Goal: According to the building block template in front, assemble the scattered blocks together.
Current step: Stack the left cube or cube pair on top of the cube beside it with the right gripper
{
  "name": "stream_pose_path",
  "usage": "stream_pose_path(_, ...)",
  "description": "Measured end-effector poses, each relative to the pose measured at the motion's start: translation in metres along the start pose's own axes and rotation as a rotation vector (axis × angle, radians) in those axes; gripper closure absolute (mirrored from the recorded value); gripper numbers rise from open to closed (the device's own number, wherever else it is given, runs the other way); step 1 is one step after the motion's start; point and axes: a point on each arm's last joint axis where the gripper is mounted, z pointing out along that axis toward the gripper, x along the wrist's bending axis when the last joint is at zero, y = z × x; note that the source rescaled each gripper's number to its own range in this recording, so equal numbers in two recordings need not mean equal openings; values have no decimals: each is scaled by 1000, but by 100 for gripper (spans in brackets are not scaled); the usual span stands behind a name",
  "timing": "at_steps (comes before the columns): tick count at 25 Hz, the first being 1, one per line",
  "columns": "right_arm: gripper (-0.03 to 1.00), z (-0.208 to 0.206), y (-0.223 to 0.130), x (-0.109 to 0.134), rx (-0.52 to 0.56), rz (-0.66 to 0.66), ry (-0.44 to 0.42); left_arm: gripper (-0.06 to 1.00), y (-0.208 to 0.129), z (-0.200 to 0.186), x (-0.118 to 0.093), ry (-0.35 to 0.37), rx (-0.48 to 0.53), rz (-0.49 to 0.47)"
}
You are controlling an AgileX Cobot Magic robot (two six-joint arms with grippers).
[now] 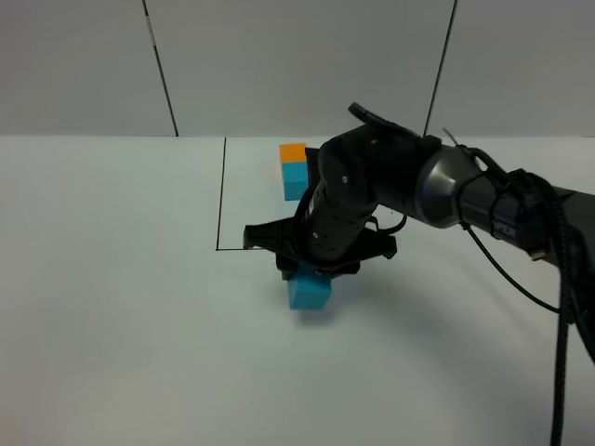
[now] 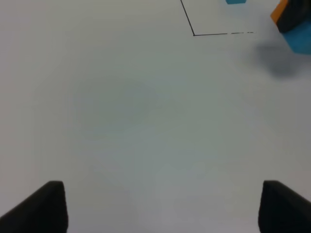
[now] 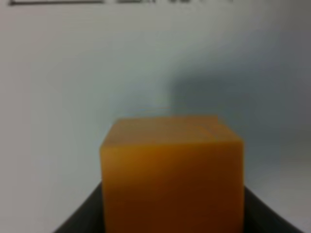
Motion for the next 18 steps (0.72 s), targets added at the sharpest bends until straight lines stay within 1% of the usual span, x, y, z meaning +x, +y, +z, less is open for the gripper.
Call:
stream_pose_path(4,96,28,-7,-7,66,32,-60,27,0,0,0,0,0,0)
stream_pose_path(7,96,41,-10,-13,79,53,-104,27,0,0,0,0,0,0)
stream_pose_path(14,96,43,-6,-21,32,88,-194,27,0,0,0,0,0,0)
stream_pose_path(18,96,42,-6,-22,30,99,-200,27,0,0,0,0,0,0)
